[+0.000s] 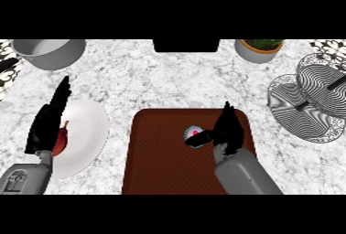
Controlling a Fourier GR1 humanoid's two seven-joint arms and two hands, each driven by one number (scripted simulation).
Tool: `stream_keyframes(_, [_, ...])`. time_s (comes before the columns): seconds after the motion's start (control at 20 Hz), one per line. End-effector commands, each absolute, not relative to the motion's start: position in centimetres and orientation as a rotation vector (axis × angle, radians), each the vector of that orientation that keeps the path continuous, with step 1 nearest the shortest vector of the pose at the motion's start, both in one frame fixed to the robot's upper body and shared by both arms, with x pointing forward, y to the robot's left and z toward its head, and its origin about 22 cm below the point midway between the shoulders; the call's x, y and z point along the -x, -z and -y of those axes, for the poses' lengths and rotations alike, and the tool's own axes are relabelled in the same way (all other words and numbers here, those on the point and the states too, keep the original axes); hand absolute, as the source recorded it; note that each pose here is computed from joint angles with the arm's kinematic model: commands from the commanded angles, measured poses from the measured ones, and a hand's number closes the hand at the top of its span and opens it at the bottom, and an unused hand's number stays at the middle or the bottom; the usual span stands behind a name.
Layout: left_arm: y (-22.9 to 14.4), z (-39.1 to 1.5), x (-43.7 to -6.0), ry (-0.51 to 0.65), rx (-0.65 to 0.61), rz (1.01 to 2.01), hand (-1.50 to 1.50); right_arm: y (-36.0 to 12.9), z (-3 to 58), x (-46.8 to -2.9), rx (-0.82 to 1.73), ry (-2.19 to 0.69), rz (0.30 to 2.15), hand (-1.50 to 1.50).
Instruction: Pick the cupcake from the tray and place it in the tiered basket
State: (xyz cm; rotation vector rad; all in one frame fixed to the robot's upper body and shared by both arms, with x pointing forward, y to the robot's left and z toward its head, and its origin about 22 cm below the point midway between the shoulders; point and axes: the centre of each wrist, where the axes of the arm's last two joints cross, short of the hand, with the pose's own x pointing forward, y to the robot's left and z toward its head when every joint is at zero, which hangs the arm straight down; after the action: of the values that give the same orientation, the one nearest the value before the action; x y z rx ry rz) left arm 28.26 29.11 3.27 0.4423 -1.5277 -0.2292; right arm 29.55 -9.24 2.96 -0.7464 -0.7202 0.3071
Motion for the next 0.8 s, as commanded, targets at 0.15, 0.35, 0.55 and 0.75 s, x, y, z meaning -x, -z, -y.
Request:
stream_keyframes(0.15, [-3.0,-28.9,-27.8,0.236,-0.430,1.520,0.00,-3.2,8.6,-30.3,0.750,-0.261,0.493,-1.50])
stream_keyframes(0.35, [-2.9,-30.1,-28.0,0.238,-0.447,1.527,0.00,-2.8,8.7,-30.0,0.739,-0.238,0.486,-1.50])
stream_keyframes(0.55, [-2.6,-28.5,-27.4,0.240,-0.419,1.536,0.00,-1.8,8.6,-29.7,0.744,-0.233,0.469,-1.50])
stream_keyframes(0.75, [-4.9,-31.1,-28.1,0.240,-0.429,1.528,0.00,-2.4,8.8,-30.9,0.731,-0.246,0.443,-1.50])
